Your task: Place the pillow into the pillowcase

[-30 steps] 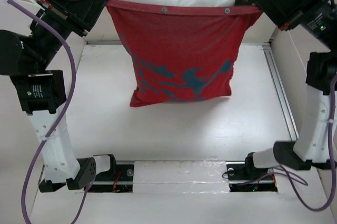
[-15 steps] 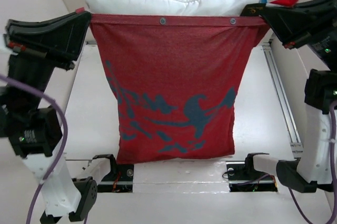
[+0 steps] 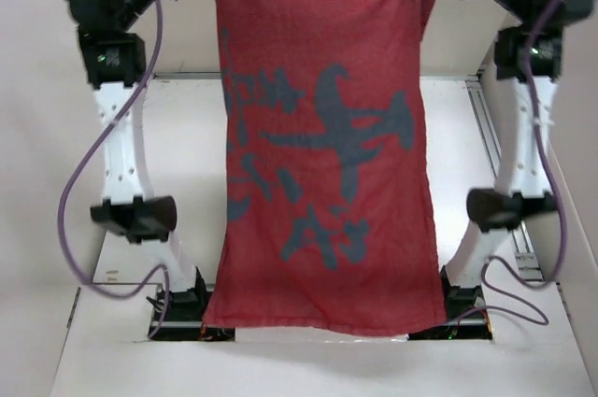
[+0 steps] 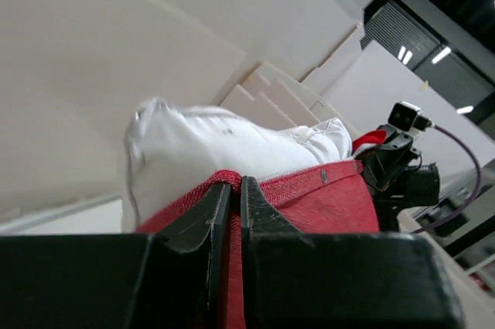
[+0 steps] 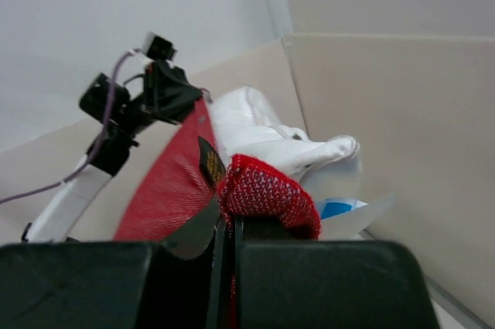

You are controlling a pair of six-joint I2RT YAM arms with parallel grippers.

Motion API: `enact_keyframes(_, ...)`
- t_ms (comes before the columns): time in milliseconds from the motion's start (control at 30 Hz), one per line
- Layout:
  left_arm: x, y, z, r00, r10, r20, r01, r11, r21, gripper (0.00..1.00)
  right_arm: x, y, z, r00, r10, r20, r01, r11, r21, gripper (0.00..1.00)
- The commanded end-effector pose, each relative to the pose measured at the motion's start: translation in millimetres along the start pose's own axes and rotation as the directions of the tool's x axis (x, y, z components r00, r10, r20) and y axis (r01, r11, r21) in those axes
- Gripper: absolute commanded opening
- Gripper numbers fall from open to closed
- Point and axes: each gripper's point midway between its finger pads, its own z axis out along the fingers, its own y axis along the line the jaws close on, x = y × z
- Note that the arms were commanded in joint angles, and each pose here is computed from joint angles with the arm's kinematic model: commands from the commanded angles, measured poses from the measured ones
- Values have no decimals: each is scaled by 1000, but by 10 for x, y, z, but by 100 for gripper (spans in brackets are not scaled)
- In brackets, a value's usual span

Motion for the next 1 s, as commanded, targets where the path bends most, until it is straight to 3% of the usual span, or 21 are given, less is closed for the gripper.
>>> enact_keyframes(0,-453,-414,-125,987,70,144,-85,991,101,0,-537,231,-26,980,-114,161,123,991,-46,0)
enact_keyframes(100,-591,-442,-170,977,117,178,-138,984,114,0,-677,187,-57,961,-111,253,137,986,-90,0)
enact_keyframes(233,-749,-942,-381,939,220,263,-276,941,197,0,-859,368,-100,919,-205,338,247,965,-88,0)
enact_keyframes(300,-736,-1344,-525,896,326,303,-395,896,204,0,-935,525,-156,888,-276,369,332,938,-97,0)
enact_keyframes(400,-680,-1636,-649,839,432,331,-506,843,183,0,-930,666,-216,873,-330,360,388,916,-102,0)
enact_keyframes(500,-323,-1634,-816,839,482,255,-532,824,195,0,-351,471,-198,932,-298,206,336,924,-184,0)
enact_keyframes(533,-83,-1955,-1045,806,533,257,-585,781,216,0,-237,762,-285,934,-311,176,346,910,-229,0)
enact_keyframes(567,183,-1278,-1011,862,474,181,-502,849,165,0,58,812,-327,948,-295,121,317,907,-276,0)
enact_keyframes(600,370,-1147,-1102,864,475,165,-499,853,152,0,749,329,-444,991,-133,20,134,967,-216,0)
enact_keyframes(633,549,-990,-1206,875,463,141,-480,868,125,0,759,691,-631,968,-237,88,251,941,-228,0)
enact_keyframes(667,912,-675,-1422,907,409,100,-416,907,71,0,938,561,-734,973,-211,94,224,962,-154,0)
enact_keyframes(700,1098,-534,-1531,922,379,79,-383,922,49,0,1466,305,-895,992,-123,19,124,989,-78,3)
enact_keyframes(733,1327,-390,-1648,939,342,38,-343,939,33,0,1758,187,-1004,991,-124,-55,123,992,-19,10)
enact_keyframes(767,1510,-477,-1841,933,356,48,-358,934,23,4,1811,331,-1139,987,-147,-70,148,989,2,20)
enact_keyframes(800,1841,-50,-2000,962,271,-3,-271,961,-56,42,1982,361,-1237,986,-130,-105,133,991,19,53)
enact_keyframes(833,2087,184,-2146,973,224,-60,-230,965,-130,63,2290,280,-1406,986,-76,-150,88,994,72,76)
enact_keyframes(867,2239,310,-2271,978,198,-72,-208,961,-184,75,2350,414,-1551,982,-84,-168,102,990,99,97)
enact_keyframes(933,2544,423,-2539,974,192,-117,-217,942,-255,100,2559,414,-1739,983,-46,-180,78,981,178,100)
enact_keyframes(967,2730,561,-2694,974,147,-172,-198,923,-329,100,2586,466,-1788,981,-57,-185,92,978,186,100)
